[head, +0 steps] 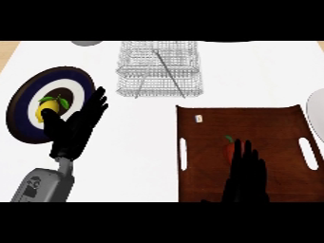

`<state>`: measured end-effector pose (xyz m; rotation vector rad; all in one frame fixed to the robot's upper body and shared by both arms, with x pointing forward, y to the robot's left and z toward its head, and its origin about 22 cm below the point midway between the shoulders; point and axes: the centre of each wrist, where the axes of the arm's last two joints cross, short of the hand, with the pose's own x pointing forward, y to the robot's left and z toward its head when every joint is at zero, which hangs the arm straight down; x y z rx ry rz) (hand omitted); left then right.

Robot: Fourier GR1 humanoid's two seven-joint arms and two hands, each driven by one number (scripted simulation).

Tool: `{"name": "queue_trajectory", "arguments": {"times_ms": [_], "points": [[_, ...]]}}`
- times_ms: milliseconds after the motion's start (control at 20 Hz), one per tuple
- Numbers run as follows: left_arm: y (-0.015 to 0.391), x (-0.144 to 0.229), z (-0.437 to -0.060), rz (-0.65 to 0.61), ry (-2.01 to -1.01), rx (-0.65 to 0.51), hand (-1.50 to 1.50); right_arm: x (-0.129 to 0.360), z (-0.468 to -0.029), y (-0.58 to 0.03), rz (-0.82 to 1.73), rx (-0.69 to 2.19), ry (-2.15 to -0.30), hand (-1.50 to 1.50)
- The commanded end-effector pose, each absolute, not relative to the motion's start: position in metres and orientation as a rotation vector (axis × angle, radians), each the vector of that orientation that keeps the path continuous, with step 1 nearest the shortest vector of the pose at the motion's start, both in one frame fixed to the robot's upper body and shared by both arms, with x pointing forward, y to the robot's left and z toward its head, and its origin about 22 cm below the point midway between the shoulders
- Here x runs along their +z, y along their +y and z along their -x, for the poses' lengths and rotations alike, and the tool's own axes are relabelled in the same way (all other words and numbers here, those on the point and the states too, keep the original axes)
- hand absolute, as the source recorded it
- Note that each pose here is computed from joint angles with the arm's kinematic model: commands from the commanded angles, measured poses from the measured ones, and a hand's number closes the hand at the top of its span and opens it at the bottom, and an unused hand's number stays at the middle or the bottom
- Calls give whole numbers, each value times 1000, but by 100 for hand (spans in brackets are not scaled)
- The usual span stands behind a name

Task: Pick the bell pepper from the tray and place it in the tiered basket

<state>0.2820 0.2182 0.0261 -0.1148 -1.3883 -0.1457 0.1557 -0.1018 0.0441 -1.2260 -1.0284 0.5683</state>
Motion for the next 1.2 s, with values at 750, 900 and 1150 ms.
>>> {"name": "queue_trajectory", "arguments": {"times_ms": [750,900,1150], "points": [[228,18,-279,111,-1391,-135,0,6,-169,-142,1295,435,-977,-150],[255,10,-283,114,-1382,-146,0,-3,-175,-131,1302,427,-985,-150],[241,30,-290,103,-1383,-162,0,-23,-203,-140,1287,403,-979,-150]]}}
